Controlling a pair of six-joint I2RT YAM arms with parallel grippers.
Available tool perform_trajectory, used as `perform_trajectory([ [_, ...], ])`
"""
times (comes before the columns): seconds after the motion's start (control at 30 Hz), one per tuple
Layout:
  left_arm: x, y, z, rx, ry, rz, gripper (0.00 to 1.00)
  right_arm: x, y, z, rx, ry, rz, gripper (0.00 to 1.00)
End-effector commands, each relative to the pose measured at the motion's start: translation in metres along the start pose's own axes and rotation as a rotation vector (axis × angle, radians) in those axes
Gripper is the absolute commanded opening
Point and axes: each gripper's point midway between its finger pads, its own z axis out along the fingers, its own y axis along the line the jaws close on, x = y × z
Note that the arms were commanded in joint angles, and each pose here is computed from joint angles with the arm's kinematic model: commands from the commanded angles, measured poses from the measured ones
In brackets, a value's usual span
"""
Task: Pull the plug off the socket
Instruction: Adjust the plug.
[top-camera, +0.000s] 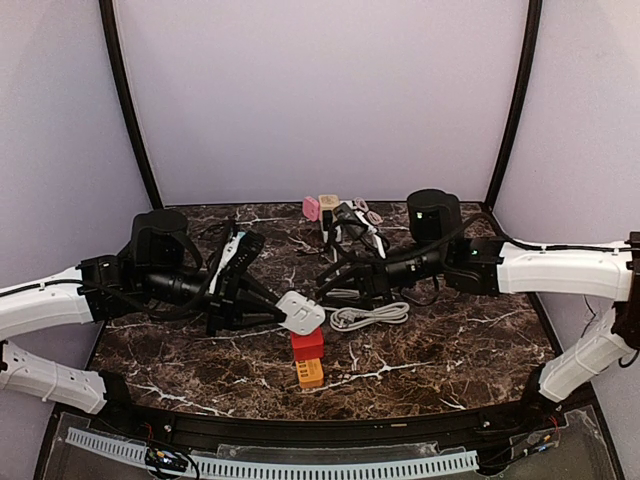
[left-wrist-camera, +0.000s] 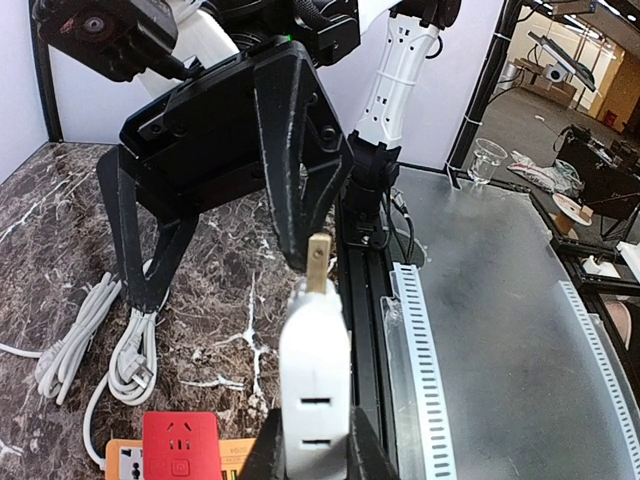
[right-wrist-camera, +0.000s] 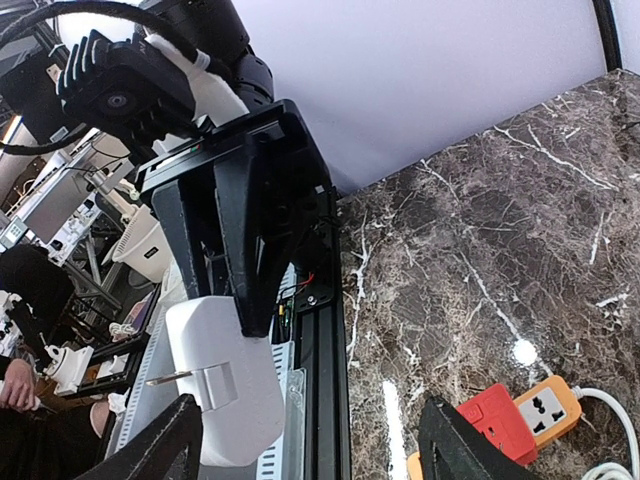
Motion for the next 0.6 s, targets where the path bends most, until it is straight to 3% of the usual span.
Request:
perform_trajectory([
  [0.0,-0.002,0.004,-0.001,-0.031,-0.018,-0.007,0.01,-0.008,0.015,0.007,-0.067,-0.007,-0.027,0.73],
  [0.57,0.001,0.014,0.004,-0.065,0.002,-0.033,0.01,-0.002,0.021,0.018,-0.090,0.012,-0.033,0.72],
])
